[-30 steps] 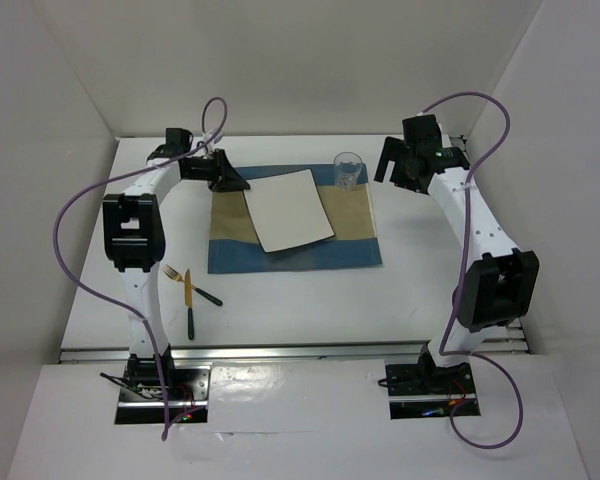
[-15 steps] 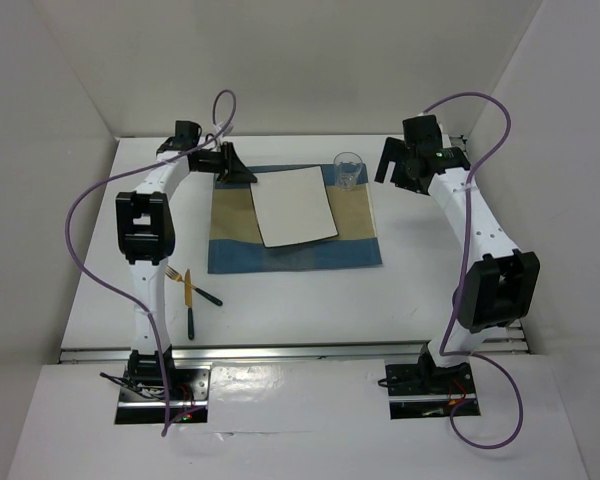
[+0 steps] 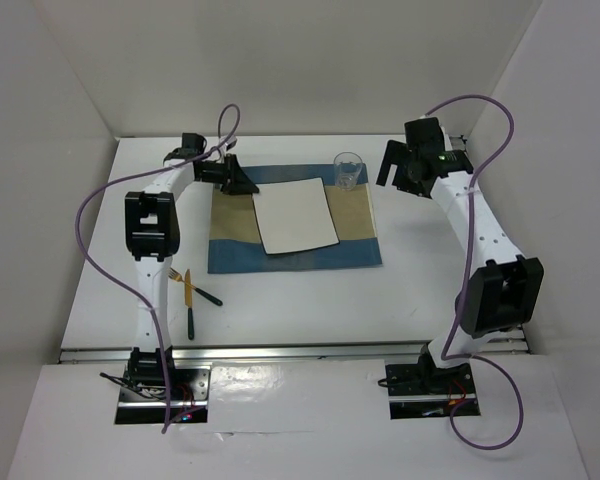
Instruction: Set the dinner table for one person
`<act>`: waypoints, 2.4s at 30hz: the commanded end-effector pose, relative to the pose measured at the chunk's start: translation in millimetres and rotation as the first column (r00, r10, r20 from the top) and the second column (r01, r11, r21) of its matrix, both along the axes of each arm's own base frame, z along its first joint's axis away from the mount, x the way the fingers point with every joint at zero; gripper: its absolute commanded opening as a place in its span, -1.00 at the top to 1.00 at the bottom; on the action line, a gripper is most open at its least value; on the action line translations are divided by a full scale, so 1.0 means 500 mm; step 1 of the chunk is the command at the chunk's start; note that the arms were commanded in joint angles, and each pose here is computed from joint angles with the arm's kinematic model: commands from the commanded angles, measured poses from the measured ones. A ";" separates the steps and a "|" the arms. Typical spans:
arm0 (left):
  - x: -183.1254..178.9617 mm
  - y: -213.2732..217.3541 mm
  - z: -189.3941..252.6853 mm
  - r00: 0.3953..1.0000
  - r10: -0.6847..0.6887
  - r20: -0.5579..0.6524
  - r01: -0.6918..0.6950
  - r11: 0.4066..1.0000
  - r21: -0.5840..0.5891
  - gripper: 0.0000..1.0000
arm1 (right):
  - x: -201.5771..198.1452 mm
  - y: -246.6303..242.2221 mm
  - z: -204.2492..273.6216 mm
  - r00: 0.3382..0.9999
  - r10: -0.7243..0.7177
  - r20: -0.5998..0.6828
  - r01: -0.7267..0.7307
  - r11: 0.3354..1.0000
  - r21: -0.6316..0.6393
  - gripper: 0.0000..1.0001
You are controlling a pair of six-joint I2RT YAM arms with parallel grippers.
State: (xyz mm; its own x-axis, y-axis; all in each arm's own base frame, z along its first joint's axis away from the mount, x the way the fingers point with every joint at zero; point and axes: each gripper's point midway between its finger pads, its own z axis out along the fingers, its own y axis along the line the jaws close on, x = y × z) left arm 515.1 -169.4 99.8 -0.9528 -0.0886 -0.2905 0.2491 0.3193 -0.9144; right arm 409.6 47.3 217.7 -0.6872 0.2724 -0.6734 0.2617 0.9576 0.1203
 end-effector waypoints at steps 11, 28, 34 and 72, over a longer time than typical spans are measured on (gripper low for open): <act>0.014 -0.038 0.111 0.997 -0.080 0.005 0.080 0.982 -0.173 1.00 | -0.032 -0.020 0.037 0.999 -0.031 0.037 0.031 0.999 -0.009 -1.00; 0.022 -0.019 0.060 0.997 -0.055 -0.058 0.045 0.986 -0.161 1.00 | -0.043 -0.025 0.027 0.999 -0.045 0.021 0.045 0.999 -0.013 -1.00; 0.042 -0.006 0.027 0.996 0.015 -0.088 -0.023 0.995 -0.099 0.62 | -0.046 -0.025 0.020 0.999 -0.051 0.013 0.051 0.999 -0.009 -1.00; 0.104 0.010 0.026 0.976 0.203 -0.082 -0.199 0.978 0.058 -1.00 | -0.110 -0.046 0.031 0.995 -0.104 0.009 0.104 0.994 -0.016 -1.00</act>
State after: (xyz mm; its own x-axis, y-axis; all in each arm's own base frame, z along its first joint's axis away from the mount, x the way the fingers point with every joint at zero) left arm 560.9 -170.4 91.3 -0.9544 -0.2653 -0.1367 0.0331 0.3611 -0.9319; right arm 363.4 32.6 224.6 -0.6726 0.3143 -0.6699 0.3286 0.9380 0.1101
